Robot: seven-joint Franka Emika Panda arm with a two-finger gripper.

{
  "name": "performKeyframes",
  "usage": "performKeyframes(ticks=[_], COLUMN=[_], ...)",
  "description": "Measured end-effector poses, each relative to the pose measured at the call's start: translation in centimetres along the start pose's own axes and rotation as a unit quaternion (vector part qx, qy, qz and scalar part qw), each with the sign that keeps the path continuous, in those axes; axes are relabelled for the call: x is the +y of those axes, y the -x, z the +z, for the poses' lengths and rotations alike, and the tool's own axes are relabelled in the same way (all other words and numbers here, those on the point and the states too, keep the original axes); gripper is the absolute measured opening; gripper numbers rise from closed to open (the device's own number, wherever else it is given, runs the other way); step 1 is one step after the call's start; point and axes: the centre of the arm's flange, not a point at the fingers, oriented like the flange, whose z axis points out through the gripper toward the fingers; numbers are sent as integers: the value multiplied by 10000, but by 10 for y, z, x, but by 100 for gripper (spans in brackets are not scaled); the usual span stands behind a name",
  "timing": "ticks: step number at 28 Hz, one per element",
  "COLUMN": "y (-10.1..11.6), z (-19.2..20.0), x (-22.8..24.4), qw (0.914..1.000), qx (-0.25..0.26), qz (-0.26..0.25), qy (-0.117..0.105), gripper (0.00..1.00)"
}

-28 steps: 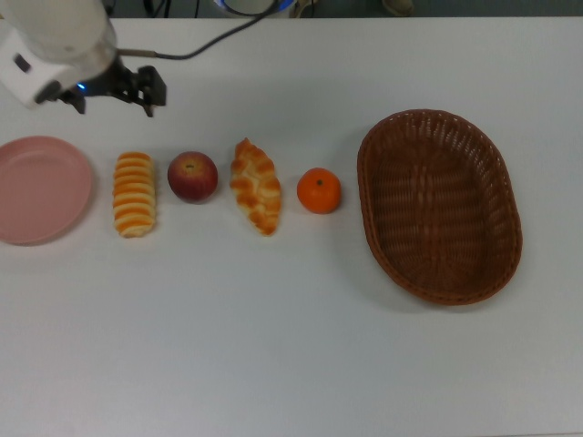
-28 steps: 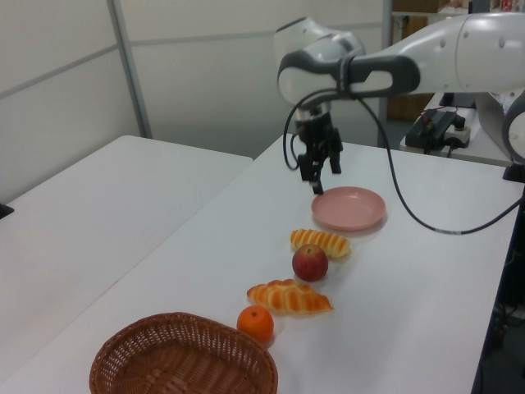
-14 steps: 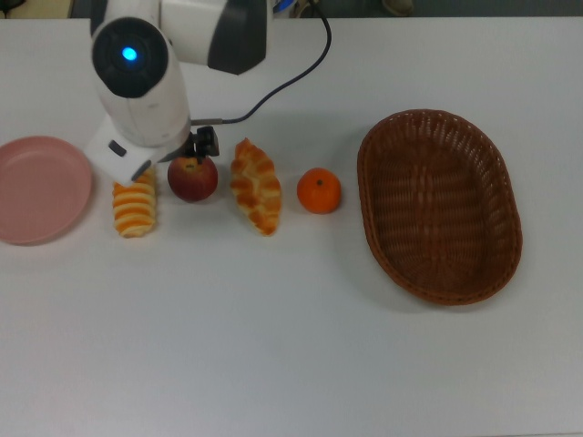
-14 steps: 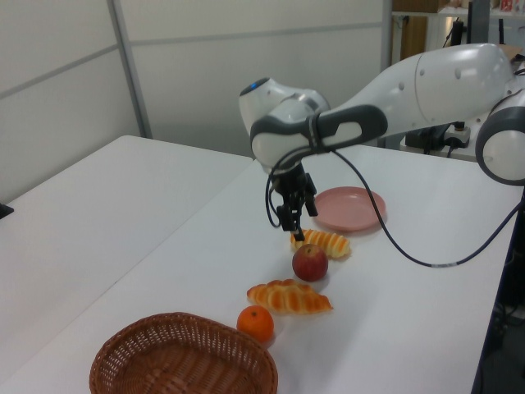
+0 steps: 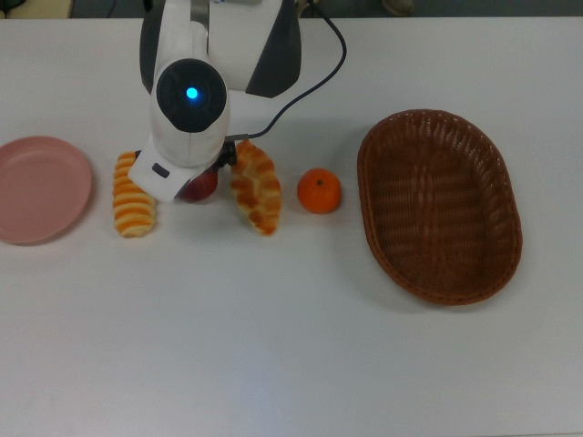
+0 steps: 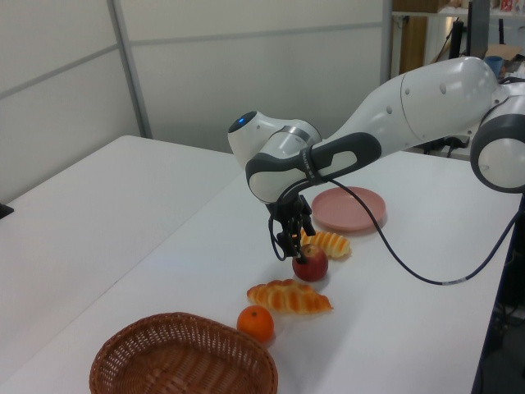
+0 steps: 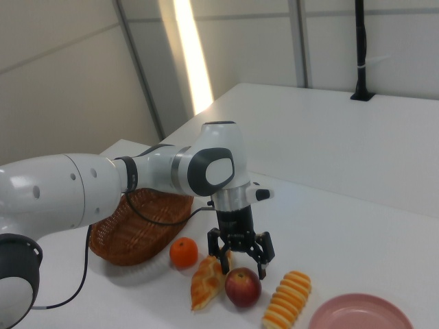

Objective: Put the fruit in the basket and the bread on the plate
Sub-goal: 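Lower the gripper onto the red apple and close on it, then carry the apple to the wicker basket and release it inside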

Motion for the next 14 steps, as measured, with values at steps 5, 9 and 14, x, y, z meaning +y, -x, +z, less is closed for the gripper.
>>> performKeyframes(ticks=[5,9,14], y=[-1,-5,-9], z=[9,20,29], x=[-9,-20,-26], qw=[9998,9991,9981], qx=[-117,-260,-364], qz=[-108,-187,-235], qy=[108,275,444], gripper=[100,100,97])
